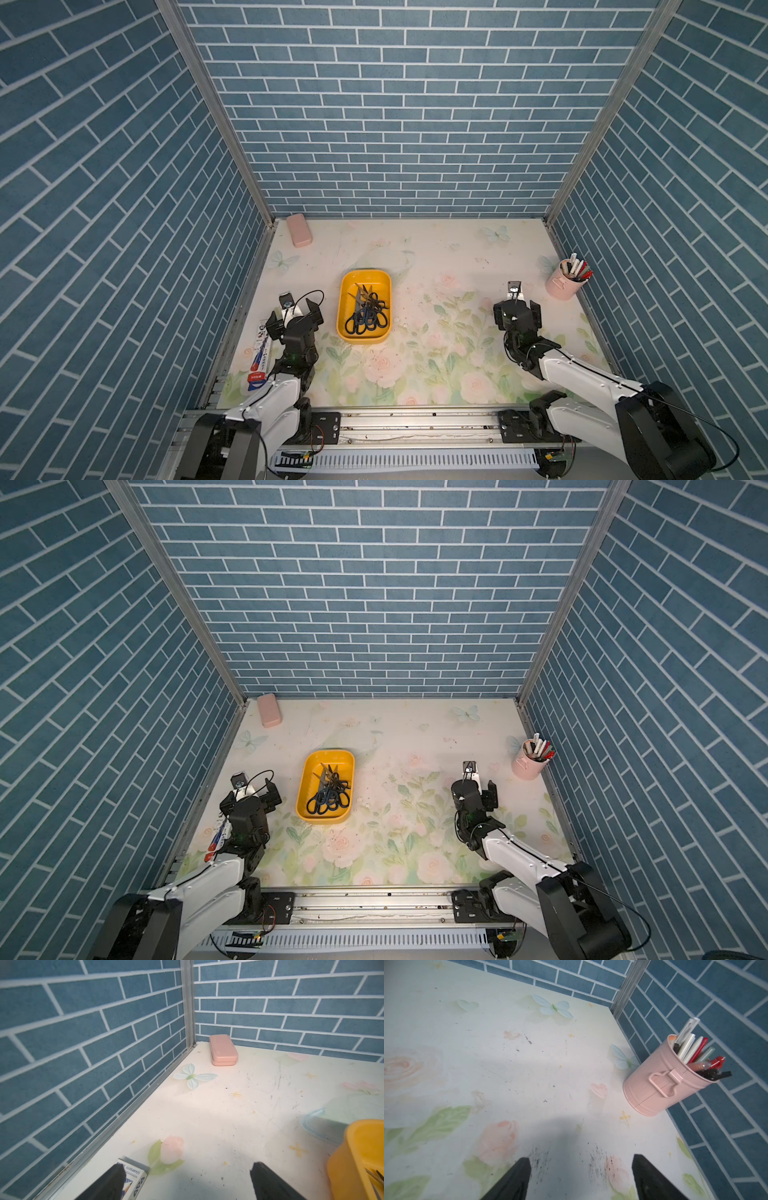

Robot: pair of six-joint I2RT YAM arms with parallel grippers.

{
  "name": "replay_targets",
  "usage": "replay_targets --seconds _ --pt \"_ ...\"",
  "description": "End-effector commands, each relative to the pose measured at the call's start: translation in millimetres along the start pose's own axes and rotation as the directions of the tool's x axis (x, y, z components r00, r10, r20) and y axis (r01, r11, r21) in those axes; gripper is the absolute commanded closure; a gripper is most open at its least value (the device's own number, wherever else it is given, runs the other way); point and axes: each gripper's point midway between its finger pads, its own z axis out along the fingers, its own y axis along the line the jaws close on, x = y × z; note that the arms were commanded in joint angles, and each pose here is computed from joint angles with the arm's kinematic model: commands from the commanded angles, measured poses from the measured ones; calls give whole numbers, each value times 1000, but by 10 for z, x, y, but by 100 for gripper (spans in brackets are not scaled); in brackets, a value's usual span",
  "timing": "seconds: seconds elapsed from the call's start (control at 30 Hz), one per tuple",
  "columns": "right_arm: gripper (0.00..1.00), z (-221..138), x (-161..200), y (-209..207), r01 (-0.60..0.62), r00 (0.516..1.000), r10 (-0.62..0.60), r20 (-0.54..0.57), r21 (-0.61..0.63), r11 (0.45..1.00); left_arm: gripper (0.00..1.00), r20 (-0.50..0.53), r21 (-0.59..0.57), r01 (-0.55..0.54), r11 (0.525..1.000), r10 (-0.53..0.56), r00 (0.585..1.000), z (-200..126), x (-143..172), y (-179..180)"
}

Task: Put the scissors into the storage box
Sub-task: Reset both arms

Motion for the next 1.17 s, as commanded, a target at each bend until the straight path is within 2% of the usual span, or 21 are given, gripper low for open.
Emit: replay_targets --seconds 0.0,0.13,0.23,0.37,0.47,0.57,0.6,0.63,0.67,0.7,0.9,1.0,1.13 --pt "19 -64 -500 -136 -96 964 95 246 -6 995 0 164 125 17 992 -38 986 -38 -385 -205" --pt "19 -48 -449 -349 -179 927 168 334 1 984 0 246 160 15 987 -55 968 -60 -494 -233" --pt "19 -15 -498 -431 -224 898 228 376 -54 973 0 282 210 32 977 -91 955 -54 -541 -268" --pt "19 103 -541 -582 -291 865 304 399 -94 952 0 245 214 37 976 -90 965 169 -406 -333" --pt "19 285 -500 -491 -259 881 293 371 -141 956 0 175 270 -25 963 -23 984 344 -320 -554" --pt "20 491 -445 -324 -212 912 259 318 -176 961 0 120 198 1 980 -25 992 519 -287 -500" --pt "10 559 -453 -320 -211 918 254 304 -166 963 0 120 201 1 980 -26 992 509 -282 -500" --pt "8 563 -458 -295 -202 924 244 294 -167 965 0 123 199 2 980 -27 992 514 -291 -495" --pt "1 570 -469 -279 -195 924 239 300 -170 966 0 121 199 2 980 -27 992 514 -290 -495" --pt "0 573 -467 -278 -194 926 236 294 -165 967 0 123 199 2 980 -27 992 511 -291 -493" --pt "0 566 -471 -255 -187 926 232 297 -174 967 0 122 199 2 980 -27 992 513 -289 -495" --pt "0 585 -494 -98 -129 936 202 288 -253 959 0 124 199 1 980 -26 992 514 -298 -495" --pt "0 588 -499 -96 -125 936 199 290 -254 959 0 123 199 1 980 -26 992 515 -295 -496"
